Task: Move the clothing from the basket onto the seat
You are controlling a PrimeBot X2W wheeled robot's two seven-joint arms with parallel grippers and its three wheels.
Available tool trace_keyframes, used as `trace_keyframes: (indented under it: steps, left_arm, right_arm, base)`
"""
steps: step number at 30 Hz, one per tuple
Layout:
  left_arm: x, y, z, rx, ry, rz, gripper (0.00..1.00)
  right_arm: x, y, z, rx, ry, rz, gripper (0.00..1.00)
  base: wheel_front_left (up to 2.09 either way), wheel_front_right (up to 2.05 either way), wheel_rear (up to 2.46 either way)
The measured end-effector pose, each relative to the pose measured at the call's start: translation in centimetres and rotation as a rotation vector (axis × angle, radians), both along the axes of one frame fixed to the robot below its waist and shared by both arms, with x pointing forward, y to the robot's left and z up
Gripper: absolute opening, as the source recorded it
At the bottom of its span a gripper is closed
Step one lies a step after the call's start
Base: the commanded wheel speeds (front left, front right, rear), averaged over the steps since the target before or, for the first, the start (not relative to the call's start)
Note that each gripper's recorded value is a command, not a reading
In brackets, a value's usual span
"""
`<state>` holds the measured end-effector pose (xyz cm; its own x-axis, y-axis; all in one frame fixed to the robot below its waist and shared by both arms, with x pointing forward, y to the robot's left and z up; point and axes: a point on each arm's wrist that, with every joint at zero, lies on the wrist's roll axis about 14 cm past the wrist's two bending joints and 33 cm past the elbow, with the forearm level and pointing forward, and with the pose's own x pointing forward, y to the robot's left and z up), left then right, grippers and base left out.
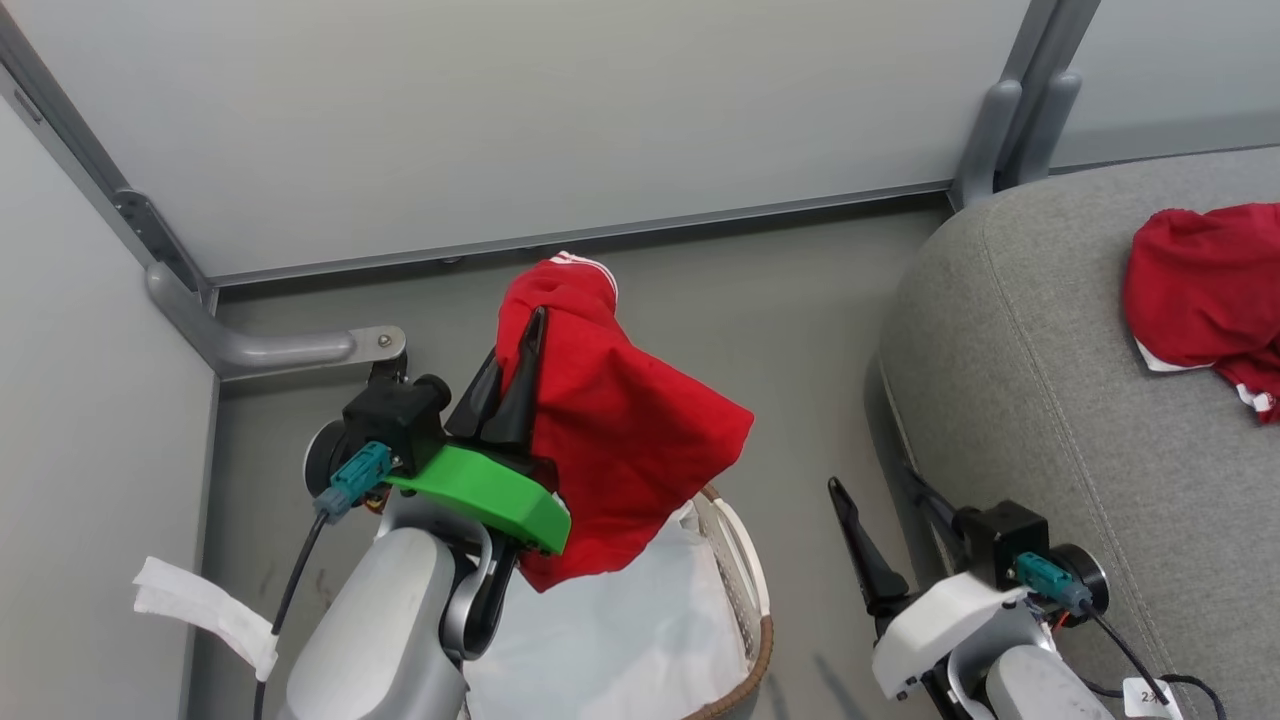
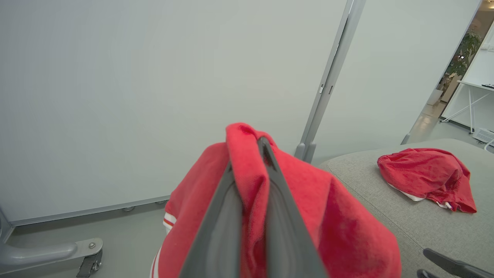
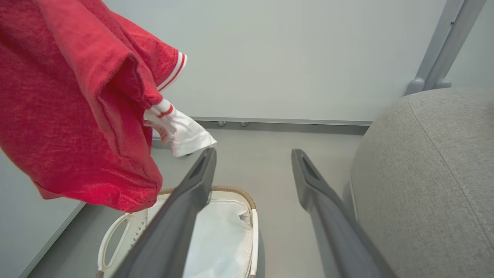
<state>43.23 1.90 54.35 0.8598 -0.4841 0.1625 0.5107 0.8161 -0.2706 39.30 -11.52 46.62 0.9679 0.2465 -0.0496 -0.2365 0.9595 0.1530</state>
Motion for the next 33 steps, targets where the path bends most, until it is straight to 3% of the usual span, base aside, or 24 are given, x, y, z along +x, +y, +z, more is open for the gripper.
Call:
trace_keyframes:
  steps: [4, 11, 19, 33]
  left_arm:
    - [-0.7, 0.3, 0.6, -0.003, -0.013, 0.009, 0.0]
    - [-1.5, 0.6, 1.2, -0.002, -0.032, 0.019, 0.0]
    - [-1.9, 0.9, 1.0, 0.004, -0.027, 0.024, 0.0]
    - [-3.5, 0.9, 1.0, -0.006, -0.018, 0.009, 0.0]
  right_arm:
    - [-1.1, 0.9, -0.4, -0.011, 0.014, 0.03, 1.0]
    - [-2.5, 5.5, -0.7, -0.06, 0.01, 0.188, 1.0]
    - [-1.8, 10.4, 1.9, -0.104, -0.08, 0.362, 1.0]
    - [-0.6, 14.7, 3.7, -0.166, -0.141, 0.507, 1.0]
  base:
    - [0.0, 0.0, 0.0]
    - [0.0, 0.0, 0.0]
    - [0.0, 0.0, 0.0]
    - [0.0, 0.0, 0.0]
